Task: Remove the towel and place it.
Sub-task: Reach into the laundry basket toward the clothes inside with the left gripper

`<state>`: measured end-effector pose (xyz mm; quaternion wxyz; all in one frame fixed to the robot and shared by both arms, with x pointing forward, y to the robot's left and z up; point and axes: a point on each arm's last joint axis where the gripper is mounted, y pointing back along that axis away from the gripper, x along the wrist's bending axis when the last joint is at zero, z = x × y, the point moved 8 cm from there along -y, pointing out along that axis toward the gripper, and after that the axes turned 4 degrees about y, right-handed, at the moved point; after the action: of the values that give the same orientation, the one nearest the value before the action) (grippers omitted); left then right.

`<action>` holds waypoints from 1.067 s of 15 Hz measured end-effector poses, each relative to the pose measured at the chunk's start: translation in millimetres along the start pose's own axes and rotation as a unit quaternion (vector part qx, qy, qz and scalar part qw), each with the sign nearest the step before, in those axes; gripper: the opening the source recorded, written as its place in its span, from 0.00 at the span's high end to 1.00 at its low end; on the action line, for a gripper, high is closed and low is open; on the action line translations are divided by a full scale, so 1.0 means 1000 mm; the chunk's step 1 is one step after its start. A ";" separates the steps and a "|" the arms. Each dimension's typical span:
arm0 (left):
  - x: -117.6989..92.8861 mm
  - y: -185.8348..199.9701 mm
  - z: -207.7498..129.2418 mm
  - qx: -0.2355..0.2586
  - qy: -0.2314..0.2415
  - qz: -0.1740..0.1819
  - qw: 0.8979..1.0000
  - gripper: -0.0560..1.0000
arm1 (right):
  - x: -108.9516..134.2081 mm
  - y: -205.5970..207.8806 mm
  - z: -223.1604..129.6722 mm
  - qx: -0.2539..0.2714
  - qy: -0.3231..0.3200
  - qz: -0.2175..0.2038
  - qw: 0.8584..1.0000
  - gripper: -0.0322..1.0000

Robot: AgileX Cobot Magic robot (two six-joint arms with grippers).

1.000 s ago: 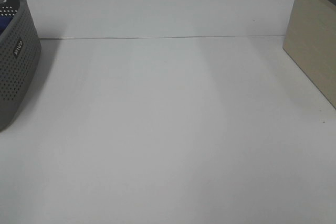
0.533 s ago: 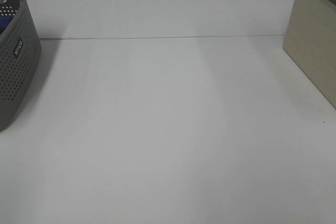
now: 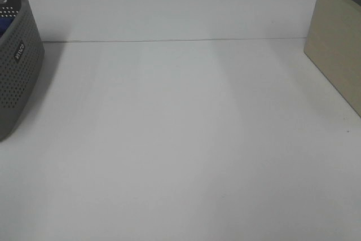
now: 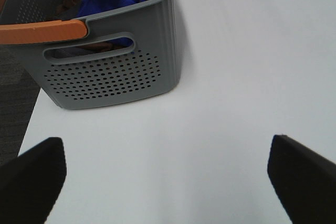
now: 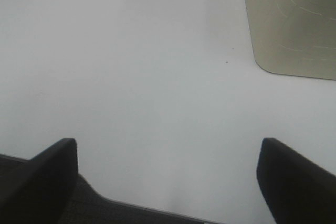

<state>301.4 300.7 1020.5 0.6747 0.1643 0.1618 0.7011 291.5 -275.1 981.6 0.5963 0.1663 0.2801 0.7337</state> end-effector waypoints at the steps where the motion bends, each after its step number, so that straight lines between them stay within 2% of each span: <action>1: 0.000 0.000 0.000 0.000 0.000 0.000 1.000 0.01 | 0.000 0.000 0.000 0.000 0.000 0.000 1.000 0.10; 16: 0.000 0.001 0.001 0.002 -0.003 0.000 1.000 0.01 | 0.000 0.000 0.000 0.000 0.000 0.000 1.000 0.10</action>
<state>301.6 300.9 1021.9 0.6747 0.1679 0.1610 0.7005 291.5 -275.1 981.6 0.5963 0.1663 0.2801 0.7337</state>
